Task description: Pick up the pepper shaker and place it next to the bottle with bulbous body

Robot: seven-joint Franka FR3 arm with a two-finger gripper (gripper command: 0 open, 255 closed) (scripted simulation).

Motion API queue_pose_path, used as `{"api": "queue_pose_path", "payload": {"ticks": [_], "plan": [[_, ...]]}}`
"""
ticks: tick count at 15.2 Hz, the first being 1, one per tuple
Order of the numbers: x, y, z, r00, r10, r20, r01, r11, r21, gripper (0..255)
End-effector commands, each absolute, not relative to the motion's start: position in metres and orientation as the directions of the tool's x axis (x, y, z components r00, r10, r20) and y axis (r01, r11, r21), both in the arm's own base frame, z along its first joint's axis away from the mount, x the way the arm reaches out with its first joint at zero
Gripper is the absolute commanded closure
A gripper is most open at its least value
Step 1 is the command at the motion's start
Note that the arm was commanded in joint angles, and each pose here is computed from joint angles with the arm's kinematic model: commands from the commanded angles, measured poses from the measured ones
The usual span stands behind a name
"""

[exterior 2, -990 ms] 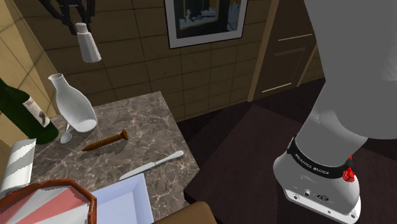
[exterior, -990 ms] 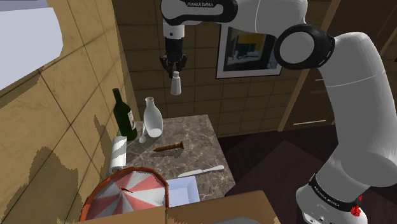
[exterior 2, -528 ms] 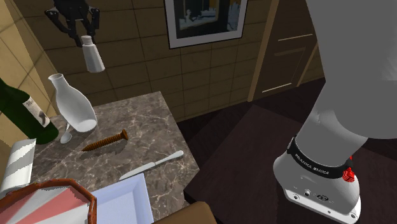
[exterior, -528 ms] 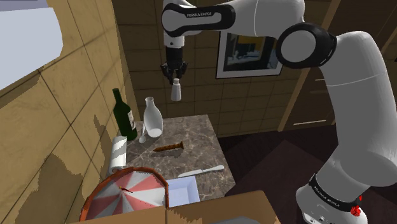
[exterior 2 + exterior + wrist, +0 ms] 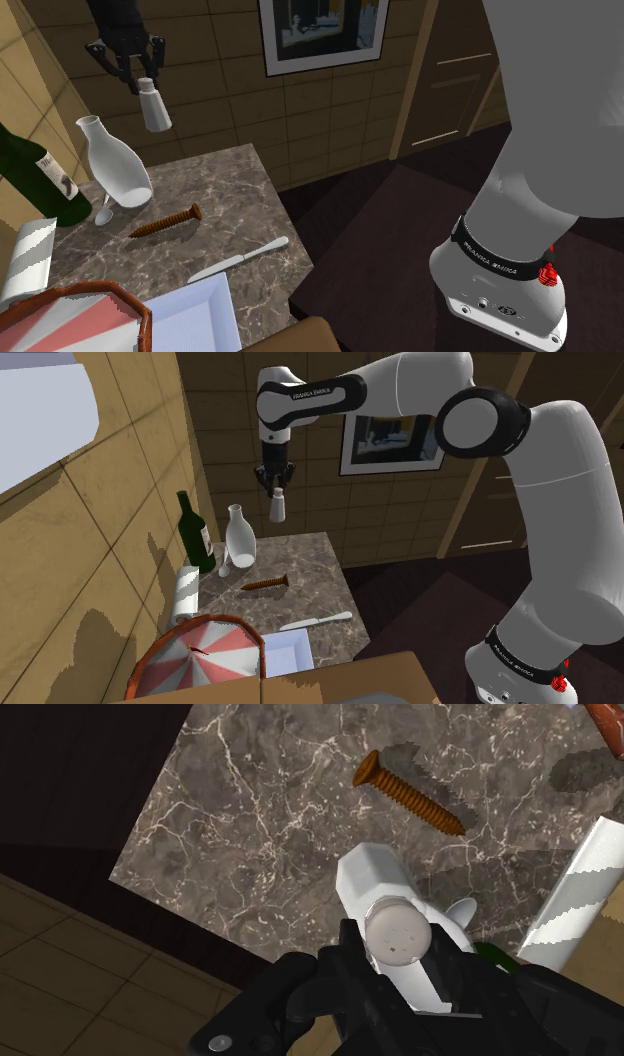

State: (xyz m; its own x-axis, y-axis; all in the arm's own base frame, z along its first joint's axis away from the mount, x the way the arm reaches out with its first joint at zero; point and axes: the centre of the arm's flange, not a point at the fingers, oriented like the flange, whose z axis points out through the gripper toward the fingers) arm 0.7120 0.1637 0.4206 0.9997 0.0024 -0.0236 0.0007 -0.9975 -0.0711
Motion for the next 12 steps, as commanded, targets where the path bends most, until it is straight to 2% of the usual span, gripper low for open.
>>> {"api": "queue_pose_path", "payload": {"ticks": [1,12], "plan": [[0.711,0.164,0.411,1.0,0.002,-0.023,0.001,-0.997,-0.071,255],[0.711,0.164,0.353,1.0,0.002,-0.023,0.001,-0.997,-0.071,255]]}}
